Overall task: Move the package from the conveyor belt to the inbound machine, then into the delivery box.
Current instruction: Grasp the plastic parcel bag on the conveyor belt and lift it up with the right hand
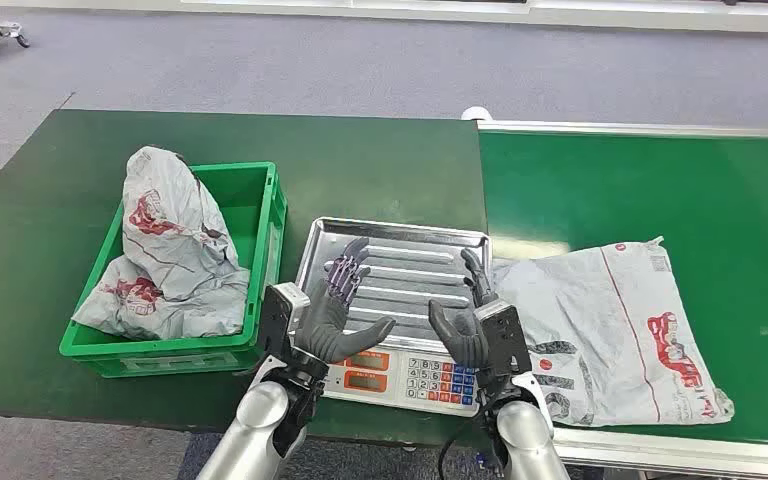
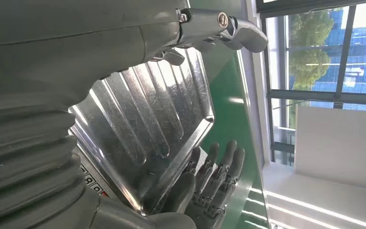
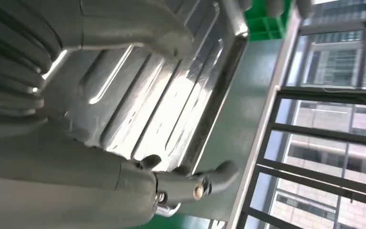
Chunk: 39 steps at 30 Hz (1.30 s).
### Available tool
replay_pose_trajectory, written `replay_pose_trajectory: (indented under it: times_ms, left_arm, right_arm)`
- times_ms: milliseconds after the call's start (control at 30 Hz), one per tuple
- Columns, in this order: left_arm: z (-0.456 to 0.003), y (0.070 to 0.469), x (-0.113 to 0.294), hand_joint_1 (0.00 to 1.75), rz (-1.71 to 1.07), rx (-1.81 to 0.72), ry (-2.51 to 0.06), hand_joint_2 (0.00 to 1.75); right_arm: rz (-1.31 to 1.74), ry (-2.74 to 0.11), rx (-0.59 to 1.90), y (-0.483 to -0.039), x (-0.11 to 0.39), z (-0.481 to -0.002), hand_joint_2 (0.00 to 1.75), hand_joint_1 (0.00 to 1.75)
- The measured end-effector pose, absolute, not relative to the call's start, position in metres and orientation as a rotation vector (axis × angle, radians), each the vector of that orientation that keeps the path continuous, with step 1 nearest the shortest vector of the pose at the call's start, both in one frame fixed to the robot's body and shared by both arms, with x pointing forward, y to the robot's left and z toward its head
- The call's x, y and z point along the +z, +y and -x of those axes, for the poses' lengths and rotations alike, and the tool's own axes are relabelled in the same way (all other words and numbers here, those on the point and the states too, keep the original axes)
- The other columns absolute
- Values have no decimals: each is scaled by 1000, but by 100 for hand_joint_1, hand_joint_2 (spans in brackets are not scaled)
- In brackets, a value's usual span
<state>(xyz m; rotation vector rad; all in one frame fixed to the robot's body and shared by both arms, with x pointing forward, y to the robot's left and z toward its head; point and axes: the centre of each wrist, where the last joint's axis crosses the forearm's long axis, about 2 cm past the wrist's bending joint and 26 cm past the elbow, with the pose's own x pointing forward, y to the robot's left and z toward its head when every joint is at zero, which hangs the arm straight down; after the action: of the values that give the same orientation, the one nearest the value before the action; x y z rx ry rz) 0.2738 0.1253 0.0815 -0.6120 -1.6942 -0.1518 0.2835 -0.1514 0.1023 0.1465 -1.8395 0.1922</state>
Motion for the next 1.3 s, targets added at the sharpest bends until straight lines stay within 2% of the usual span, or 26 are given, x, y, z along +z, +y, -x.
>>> replay_pose_trajectory:
  times_ms: [633, 867, 1067, 1300]
  left_arm:
    - [-265, 130, 77, 0, 594, -149, -1697, 175]
    - [-257, 136, 75, 0, 574, -139, -1702, 175]
    - [-257, 137, 75, 0, 578, -138, -1706, 175]
    - [-257, 138, 75, 0, 580, -132, -1709, 175]
  right_arm:
    - [79, -1835, 209, -189, 97, -293, 175, 0]
    - [478, -1753, 234, -249, 88, -318, 175, 0]
    - [809, -1498, 335, -301, 74, -344, 175, 0]
    - [910, -1269, 402, -334, 64, -359, 175, 0]
